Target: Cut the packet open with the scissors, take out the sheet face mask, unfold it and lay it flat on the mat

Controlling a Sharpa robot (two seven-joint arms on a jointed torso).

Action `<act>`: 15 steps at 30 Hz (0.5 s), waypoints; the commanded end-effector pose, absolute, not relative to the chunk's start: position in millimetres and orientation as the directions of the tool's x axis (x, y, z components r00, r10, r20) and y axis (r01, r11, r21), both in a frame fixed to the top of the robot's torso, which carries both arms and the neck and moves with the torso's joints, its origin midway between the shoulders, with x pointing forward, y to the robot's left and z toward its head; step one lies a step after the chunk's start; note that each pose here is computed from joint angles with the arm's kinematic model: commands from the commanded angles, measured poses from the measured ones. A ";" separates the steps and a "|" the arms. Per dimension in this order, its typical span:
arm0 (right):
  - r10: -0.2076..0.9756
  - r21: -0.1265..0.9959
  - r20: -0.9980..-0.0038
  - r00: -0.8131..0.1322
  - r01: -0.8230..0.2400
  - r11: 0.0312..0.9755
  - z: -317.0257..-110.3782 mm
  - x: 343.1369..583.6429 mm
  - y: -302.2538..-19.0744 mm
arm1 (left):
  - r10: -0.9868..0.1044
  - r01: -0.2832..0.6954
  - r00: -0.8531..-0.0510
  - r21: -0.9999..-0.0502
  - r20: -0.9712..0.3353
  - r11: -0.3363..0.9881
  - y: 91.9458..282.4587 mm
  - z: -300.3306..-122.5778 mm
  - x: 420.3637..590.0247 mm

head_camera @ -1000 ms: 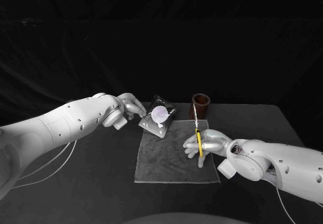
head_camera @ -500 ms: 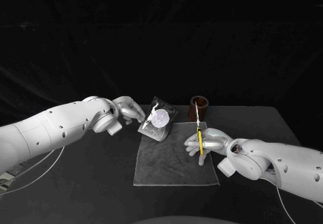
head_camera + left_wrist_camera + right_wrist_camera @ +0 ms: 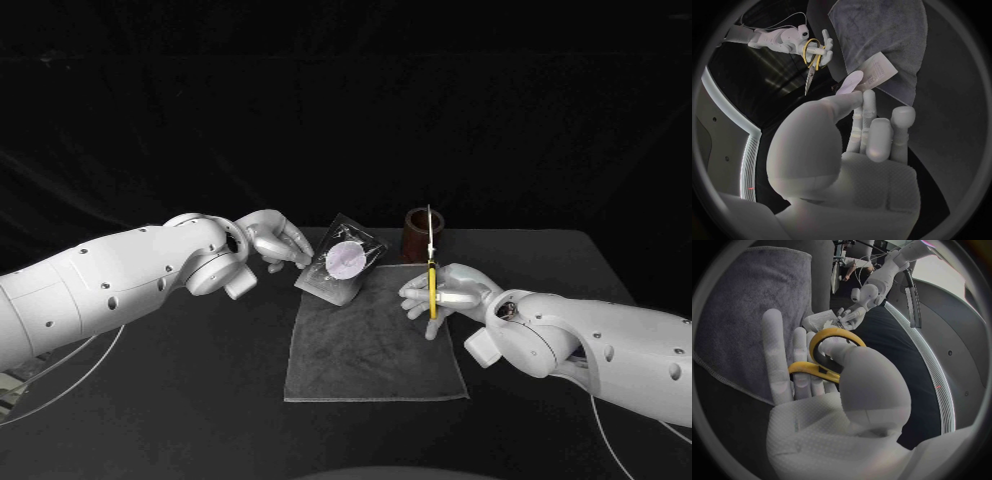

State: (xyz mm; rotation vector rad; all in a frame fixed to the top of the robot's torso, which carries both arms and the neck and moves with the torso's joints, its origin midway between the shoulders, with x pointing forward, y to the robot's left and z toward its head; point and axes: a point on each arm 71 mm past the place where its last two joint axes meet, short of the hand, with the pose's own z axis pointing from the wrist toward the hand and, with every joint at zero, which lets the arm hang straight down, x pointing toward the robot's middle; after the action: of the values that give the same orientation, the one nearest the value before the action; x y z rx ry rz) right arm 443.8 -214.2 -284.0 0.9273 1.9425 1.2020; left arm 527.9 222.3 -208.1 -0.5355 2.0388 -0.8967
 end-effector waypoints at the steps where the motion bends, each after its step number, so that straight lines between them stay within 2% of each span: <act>1: 0.861 0.935 -0.173 -0.478 0.194 0.296 -279.3 448.2 -216.6 | -0.639 -0.014 -0.567 -0.770 -0.520 0.638 219.0 -203.7 525.4; 15: 0.890 0.945 -0.215 -0.402 0.146 0.294 -275.7 458.8 -223.9 | -0.652 -0.009 -0.570 -0.789 -0.501 0.614 217.0 -195.4 517.5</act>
State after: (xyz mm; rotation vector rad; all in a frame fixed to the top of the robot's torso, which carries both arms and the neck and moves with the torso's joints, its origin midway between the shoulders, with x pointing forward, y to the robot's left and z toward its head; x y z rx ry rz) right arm 455.6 -223.1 -280.1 0.9484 1.8259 1.1683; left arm 517.7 218.7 -197.9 -0.5185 2.0164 -0.9508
